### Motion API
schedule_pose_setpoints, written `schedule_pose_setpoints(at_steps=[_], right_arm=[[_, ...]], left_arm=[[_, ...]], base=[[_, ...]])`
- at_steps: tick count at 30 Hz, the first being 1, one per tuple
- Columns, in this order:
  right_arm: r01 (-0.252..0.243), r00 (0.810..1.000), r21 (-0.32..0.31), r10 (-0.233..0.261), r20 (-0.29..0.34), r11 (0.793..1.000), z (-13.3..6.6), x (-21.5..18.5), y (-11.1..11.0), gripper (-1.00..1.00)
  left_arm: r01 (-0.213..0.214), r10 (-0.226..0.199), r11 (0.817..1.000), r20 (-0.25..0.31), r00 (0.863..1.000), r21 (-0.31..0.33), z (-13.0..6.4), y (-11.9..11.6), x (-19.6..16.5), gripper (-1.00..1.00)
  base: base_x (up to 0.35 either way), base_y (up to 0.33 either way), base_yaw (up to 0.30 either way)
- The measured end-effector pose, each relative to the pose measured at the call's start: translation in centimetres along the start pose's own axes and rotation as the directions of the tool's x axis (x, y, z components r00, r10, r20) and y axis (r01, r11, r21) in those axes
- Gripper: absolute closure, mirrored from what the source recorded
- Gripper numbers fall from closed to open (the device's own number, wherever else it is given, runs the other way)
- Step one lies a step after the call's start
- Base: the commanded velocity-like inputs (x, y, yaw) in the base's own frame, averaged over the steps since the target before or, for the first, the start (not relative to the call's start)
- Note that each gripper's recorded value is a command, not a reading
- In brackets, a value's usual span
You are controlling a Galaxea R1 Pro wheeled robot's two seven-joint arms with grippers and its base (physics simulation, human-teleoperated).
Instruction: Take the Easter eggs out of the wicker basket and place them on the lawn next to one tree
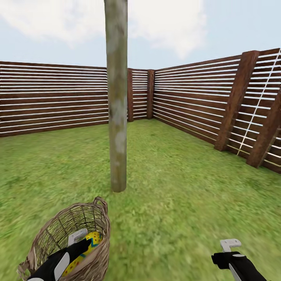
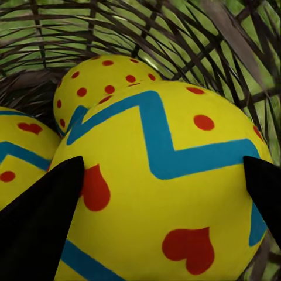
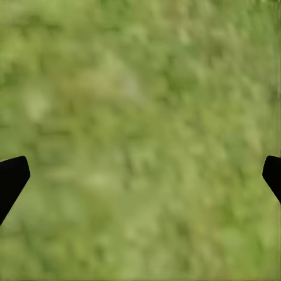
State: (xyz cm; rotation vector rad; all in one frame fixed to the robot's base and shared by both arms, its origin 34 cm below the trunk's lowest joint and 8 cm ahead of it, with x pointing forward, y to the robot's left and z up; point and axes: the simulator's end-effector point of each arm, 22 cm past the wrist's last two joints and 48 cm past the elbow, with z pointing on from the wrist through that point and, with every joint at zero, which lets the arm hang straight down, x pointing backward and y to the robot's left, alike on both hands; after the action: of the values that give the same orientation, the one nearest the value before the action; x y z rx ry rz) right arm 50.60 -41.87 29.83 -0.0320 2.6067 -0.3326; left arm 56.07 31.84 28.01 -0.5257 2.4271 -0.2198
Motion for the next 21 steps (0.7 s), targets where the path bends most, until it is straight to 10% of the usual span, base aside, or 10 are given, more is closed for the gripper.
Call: schedule_pose_setpoints(at_steps=[21], right_arm=[[-0.009, 0.999, 0.003, 0.009, 0.031, 1.000, -3.0, -3.4, -1.0, -1.00]], left_arm=[[-0.002, 0.002, 1.000, -0.003, 1.000, 0.009, -2.6, -1.6, -2.9, 1.00]], base=[[0.000, 0.000, 0.000]])
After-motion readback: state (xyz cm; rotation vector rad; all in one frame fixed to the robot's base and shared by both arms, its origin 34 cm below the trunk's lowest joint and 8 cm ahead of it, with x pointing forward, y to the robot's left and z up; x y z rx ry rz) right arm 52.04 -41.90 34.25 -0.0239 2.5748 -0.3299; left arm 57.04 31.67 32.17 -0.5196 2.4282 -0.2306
